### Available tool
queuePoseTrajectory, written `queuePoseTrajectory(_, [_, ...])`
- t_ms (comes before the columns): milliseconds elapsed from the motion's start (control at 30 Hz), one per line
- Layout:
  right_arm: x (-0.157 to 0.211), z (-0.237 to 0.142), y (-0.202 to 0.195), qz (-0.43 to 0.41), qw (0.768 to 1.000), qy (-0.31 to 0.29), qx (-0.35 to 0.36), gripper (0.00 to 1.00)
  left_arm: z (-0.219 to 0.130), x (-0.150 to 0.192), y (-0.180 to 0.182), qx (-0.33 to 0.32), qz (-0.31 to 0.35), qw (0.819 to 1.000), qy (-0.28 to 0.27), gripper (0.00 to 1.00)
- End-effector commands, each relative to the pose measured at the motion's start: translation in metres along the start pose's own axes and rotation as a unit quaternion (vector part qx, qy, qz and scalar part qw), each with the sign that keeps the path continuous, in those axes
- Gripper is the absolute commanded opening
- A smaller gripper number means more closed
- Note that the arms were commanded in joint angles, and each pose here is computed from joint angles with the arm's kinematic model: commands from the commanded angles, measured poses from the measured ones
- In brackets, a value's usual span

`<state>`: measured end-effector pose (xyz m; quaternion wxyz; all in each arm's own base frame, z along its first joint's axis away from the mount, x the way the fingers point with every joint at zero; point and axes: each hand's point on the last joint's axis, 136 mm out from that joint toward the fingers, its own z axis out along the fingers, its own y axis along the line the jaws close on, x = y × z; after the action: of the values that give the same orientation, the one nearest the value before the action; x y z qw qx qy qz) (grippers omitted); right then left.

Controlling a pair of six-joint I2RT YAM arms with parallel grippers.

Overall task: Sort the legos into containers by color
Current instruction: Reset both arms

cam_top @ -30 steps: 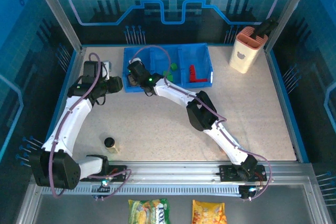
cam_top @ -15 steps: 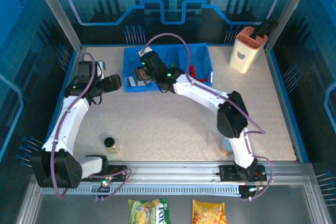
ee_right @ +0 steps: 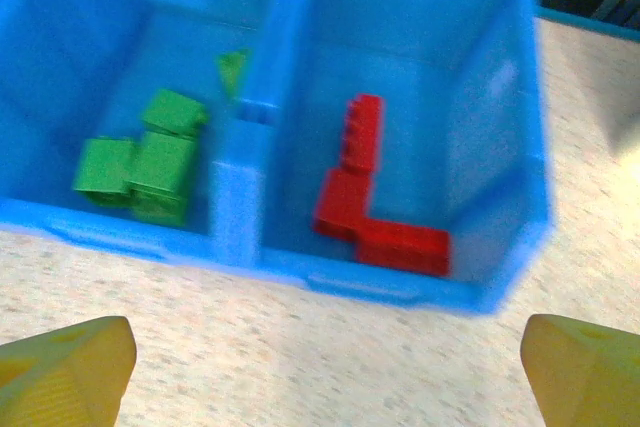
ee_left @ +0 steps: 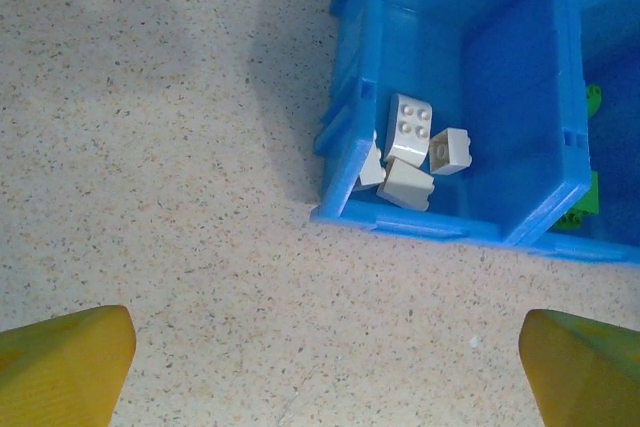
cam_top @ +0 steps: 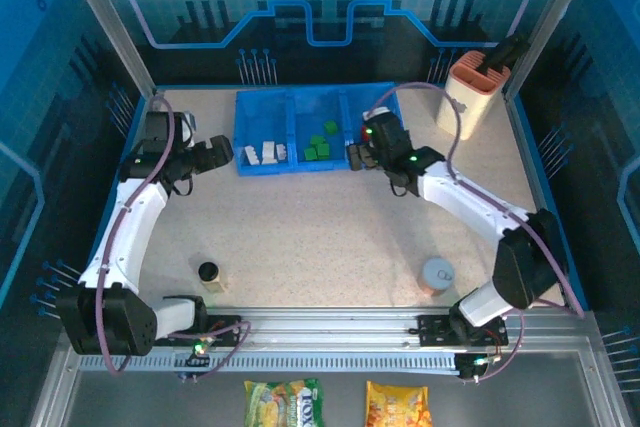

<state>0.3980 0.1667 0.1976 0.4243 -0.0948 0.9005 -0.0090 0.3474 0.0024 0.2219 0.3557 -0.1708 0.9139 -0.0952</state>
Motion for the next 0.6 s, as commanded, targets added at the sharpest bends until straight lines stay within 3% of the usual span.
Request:
queuePoseTrajectory(0, [0.014,-0.008,-0.05,0.034,0.999,0.012,0.04,1.0,0.009,-0.004,0.006,-0.008,-0.026,0.999,-0.018,0.99])
queuePoseTrajectory(200, [0.053,-0.01,-0.135,0.091,0.986,0.011,0.141,1.0,0.047,0.009,0.035,-0.051,-0.026,0.997,-0.057,0.99])
queuePoseTrajectory(333, [0.092,-0.001,-0.18,0.138,0.971,0.014,0.193,1.0,0.075,0.019,0.046,-0.067,0.024,0.994,-0.086,0.99])
queuePoseTrajectory(567, [0.113,0.023,-0.204,0.126,0.969,-0.066,0.2,1.0,0.112,0.032,0.065,-0.089,0.064,0.984,-0.138,0.99])
